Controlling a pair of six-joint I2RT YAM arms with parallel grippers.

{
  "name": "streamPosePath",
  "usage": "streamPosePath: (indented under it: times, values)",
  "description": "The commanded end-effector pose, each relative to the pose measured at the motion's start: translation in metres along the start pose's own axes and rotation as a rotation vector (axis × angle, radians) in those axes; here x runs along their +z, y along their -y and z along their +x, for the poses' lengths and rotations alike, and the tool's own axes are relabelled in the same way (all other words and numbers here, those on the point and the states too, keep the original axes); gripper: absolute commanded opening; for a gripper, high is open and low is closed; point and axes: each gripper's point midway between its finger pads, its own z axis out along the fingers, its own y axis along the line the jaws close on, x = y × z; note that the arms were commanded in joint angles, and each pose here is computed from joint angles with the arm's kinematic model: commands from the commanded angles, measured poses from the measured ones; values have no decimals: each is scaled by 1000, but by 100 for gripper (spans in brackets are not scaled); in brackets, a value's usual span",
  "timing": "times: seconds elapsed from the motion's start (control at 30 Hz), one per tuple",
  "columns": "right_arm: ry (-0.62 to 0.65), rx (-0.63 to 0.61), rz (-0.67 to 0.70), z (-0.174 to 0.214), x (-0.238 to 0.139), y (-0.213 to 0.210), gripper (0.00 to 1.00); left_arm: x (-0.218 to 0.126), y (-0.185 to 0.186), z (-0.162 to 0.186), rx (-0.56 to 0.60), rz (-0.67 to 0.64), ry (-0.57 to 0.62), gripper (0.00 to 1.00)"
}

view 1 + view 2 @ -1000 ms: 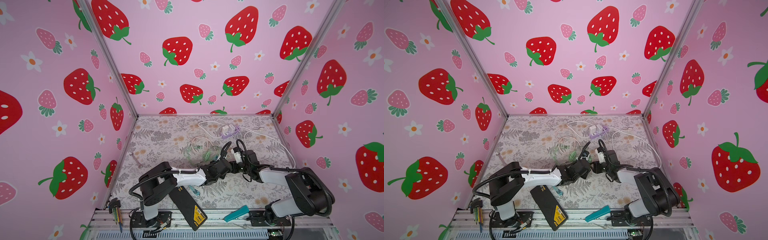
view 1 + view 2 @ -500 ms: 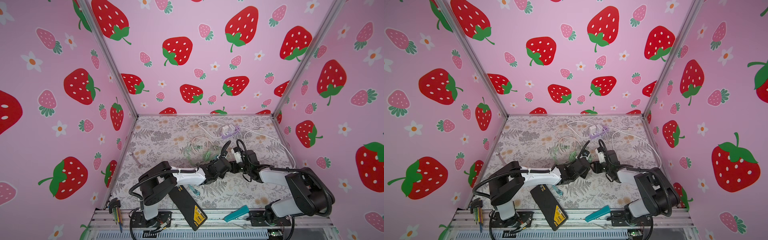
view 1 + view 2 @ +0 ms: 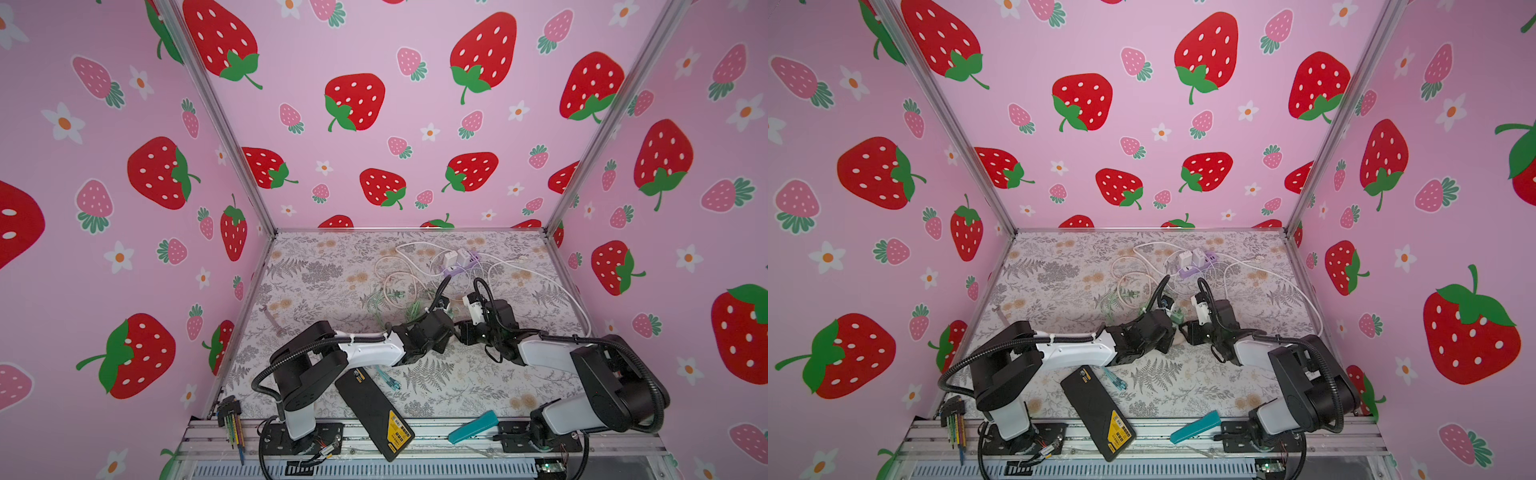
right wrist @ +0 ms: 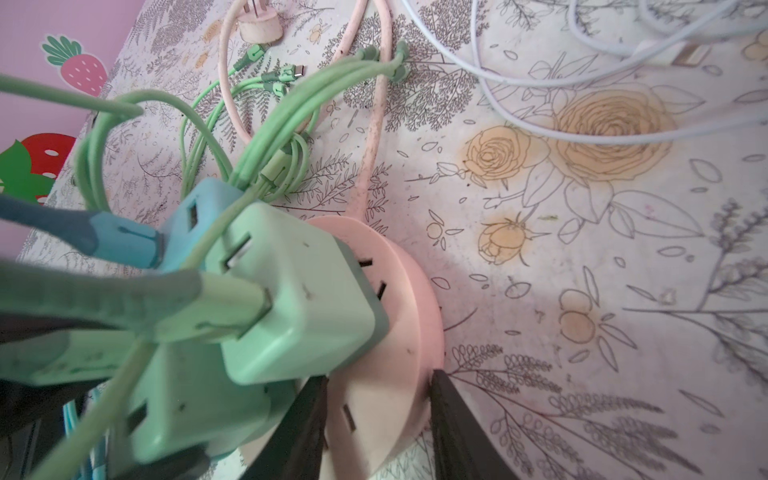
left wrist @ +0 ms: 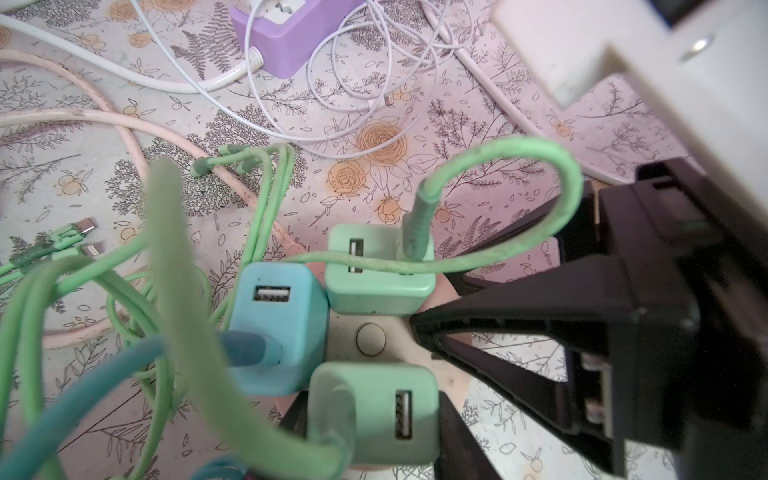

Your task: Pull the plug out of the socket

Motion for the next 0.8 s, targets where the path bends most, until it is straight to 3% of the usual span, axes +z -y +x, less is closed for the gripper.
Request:
streamPosePath:
  times: [0.0,0.2,0.53,0.77]
  values:
    - [-72,26,65,21,4,15,42,-7,-8,-18,-89,5,53,30]
    - [-84,30,63,22,6,16,42,-5,-9,-18,-75,1,48,28]
    - [-108,36,59,27,10,16,41,-5,-20,-14,61,-147,23,27]
    - [-144,39,78,35,18,18,38,-7,-30,-14,72,-201,13,27]
